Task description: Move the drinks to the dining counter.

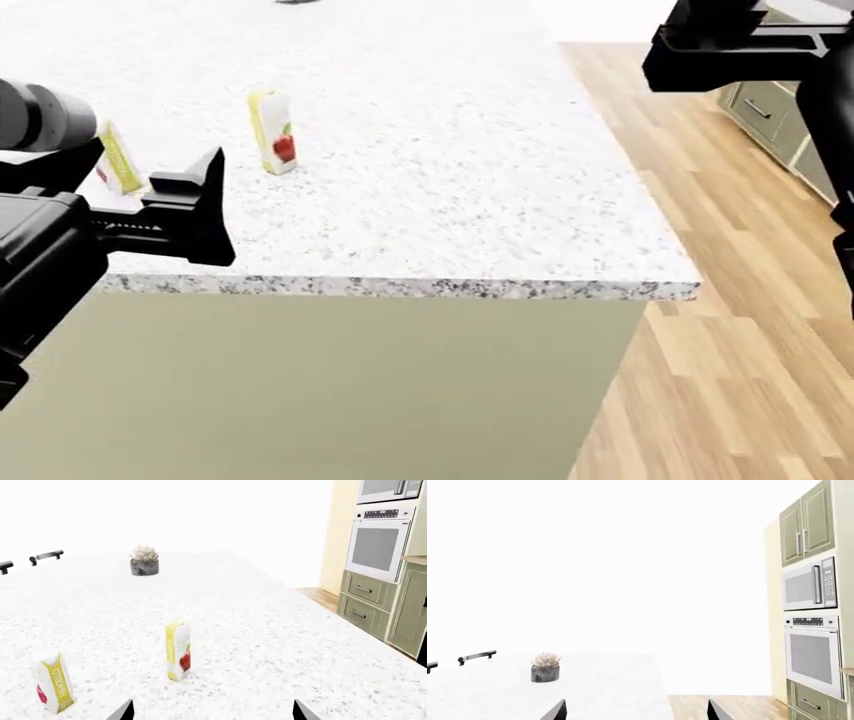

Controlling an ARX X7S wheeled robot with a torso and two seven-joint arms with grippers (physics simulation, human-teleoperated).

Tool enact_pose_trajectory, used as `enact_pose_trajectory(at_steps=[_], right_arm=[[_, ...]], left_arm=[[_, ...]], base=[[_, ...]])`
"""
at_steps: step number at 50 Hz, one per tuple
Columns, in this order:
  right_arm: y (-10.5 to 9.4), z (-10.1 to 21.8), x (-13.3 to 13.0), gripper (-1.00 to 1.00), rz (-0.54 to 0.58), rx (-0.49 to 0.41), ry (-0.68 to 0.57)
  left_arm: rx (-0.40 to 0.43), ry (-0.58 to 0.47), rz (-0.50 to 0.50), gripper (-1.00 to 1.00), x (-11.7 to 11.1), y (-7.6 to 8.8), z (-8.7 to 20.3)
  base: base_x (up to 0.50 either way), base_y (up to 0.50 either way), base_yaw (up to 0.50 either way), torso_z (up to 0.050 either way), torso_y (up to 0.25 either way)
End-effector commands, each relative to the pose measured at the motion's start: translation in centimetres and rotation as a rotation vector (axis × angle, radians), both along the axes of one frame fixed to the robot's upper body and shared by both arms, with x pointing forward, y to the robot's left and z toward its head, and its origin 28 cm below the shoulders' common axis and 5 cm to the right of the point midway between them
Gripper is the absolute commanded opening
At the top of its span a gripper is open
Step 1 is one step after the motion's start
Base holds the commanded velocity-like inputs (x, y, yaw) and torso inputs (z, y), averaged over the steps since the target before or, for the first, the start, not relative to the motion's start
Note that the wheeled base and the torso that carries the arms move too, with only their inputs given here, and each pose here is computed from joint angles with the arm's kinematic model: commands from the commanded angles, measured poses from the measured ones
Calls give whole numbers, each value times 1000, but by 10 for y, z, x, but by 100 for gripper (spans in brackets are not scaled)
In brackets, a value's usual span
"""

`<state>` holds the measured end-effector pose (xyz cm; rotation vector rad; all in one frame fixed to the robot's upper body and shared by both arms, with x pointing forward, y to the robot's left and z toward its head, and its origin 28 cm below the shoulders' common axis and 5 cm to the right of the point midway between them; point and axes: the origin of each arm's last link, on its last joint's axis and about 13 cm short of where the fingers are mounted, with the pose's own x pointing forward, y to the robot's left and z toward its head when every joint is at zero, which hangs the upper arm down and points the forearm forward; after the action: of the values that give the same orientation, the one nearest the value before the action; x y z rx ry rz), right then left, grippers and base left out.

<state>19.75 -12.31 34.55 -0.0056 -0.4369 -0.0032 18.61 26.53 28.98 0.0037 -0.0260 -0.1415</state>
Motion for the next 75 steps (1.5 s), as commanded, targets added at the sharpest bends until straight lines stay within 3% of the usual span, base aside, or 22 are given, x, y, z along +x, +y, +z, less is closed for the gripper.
enact_pose_trajectory(at_steps=[1, 15, 23, 33, 75], right_arm=[[0, 0, -1, 100, 29, 17, 13], [0, 0, 3, 100, 22, 43, 44], [4, -2, 0, 100, 126, 19, 49], [3, -7, 6, 100, 78, -25, 73], [1, -7, 7, 100, 77, -13, 94]], left_arm=[[4, 3, -2, 100, 0, 0, -1], [4, 2, -5, 100, 0, 0, 1], [4, 6, -5, 100, 1, 0, -1], [4, 5, -3, 100, 1, 1, -3], [12, -3, 0, 100, -1, 0, 2]], base=[[506, -282, 0, 0, 0], [495, -302, 0, 0, 0], [475, -301, 0, 1, 0], [502, -69, 0, 0, 0], [500, -9, 0, 0, 0]])
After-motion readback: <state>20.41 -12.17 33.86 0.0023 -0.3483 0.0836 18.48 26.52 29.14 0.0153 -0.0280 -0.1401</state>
